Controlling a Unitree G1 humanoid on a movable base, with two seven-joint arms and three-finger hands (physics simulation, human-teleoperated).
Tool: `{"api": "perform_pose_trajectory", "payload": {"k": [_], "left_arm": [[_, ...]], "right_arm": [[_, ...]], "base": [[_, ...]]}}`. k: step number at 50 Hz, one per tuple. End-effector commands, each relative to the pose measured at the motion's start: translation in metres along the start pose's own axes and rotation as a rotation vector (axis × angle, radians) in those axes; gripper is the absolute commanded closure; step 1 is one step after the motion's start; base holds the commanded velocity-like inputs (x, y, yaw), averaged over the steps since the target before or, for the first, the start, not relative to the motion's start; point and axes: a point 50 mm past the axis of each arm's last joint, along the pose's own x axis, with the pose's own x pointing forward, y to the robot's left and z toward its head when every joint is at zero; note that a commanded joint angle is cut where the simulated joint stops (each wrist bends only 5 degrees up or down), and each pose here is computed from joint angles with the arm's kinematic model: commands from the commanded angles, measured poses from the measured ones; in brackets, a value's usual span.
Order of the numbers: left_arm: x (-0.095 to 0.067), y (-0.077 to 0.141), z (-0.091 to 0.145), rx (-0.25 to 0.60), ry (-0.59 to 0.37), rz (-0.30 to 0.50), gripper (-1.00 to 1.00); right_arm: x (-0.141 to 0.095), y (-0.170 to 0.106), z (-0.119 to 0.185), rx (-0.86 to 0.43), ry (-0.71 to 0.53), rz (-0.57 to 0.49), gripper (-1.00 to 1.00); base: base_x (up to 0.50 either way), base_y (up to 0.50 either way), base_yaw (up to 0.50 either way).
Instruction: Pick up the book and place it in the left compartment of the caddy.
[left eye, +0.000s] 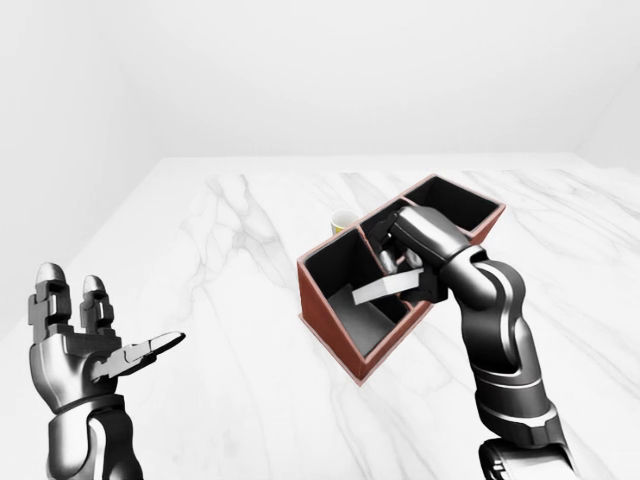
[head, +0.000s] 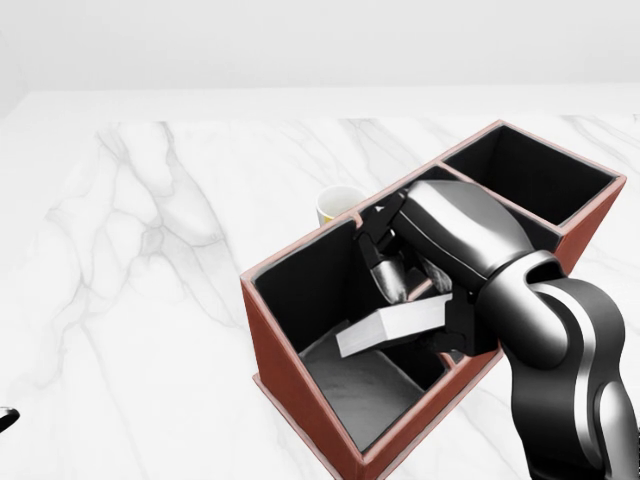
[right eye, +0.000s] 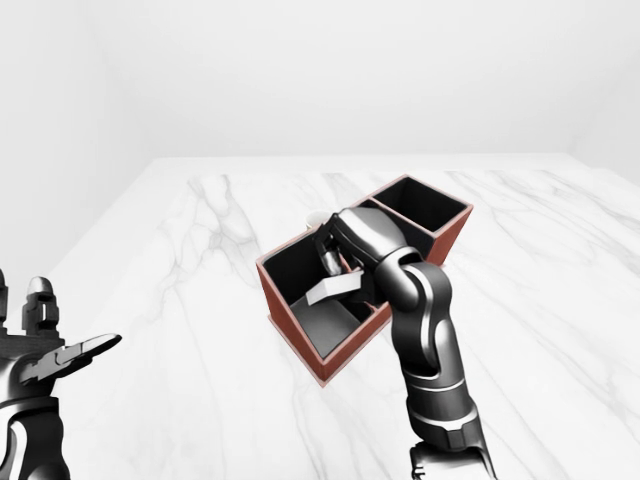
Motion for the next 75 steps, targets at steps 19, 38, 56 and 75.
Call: {"api": "perform_pose_trajectory", "payload": {"k": [19, 38, 56, 75], "left_arm": [[0.001, 0.001, 0.001, -0.001, -0.004, 0.004, -1.0], [0.0, 0.001, 0.0, 0.0, 0.0, 0.003, -1.0], [0.0, 0.0, -0.002, -0.001, 0.001, -0.001, -1.0], [0.001, 0.001, 0.0, -0.001, -0.003, 0.002, -1.0]], "right_arm": [[0.009, 0.018, -0.006, 0.073, 0.019, 0.067, 1.0], [0.013, 0.028, -0.008, 0.089, 0.035, 0.104, 1.0], [0.015, 0.038, -0.014, 0.102, 0.065, 0.142, 1.0], [0.021, 0.044, -0.017, 0.097, 0.093, 0.171, 1.0]], "base": [[0.0, 0.0, 0.0], [0.0, 0.0, 0.0], [0.0, 0.0, 0.0], [0.0, 0.0, 0.0]]}}
